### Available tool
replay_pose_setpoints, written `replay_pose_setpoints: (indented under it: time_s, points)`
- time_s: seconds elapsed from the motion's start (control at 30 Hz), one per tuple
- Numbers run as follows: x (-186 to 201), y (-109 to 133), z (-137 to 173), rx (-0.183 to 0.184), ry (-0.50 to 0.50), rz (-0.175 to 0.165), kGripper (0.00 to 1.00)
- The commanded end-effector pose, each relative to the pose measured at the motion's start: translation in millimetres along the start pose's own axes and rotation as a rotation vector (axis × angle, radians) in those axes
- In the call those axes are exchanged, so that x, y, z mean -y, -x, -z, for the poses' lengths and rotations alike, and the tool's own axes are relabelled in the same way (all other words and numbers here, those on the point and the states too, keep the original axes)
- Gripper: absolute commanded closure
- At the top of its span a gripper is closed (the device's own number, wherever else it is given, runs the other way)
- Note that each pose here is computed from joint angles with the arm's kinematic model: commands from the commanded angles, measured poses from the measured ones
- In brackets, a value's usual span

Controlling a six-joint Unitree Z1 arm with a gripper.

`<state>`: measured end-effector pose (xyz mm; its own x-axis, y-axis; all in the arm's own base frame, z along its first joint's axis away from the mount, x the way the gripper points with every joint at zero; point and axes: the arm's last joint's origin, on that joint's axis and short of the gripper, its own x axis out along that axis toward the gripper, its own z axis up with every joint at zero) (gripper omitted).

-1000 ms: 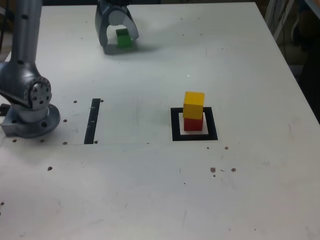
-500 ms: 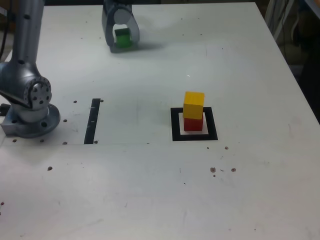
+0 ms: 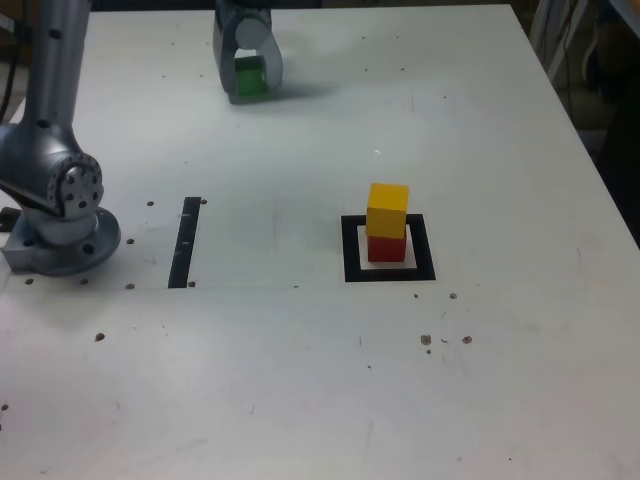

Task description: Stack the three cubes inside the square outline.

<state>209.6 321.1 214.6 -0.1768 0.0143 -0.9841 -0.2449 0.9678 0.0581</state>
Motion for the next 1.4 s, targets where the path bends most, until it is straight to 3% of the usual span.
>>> replay_pose_setpoints:
  time_s: [0.0, 0.17, 0.33, 0.73, 0.97, 1.23, 1.37]
  points:
    - [1, 0, -1, 0.006, -0.006, 0.002, 0.81]
    - [12, 13, -1, 0.034, -0.039, 0.0, 0.83]
    - [40, 45, 7, 0.054, -0.083, -0.02, 0.83]
    - [176, 118, 25, 0.041, -0.157, -0.076, 0.83]
    - [258, 125, 38, 0.033, -0.155, -0.051, 0.83]
    - [328, 140, 39, 0.111, -0.196, -0.065, 0.83]
    - [350, 143, 35, 0.131, -0.217, -0.06, 0.83]
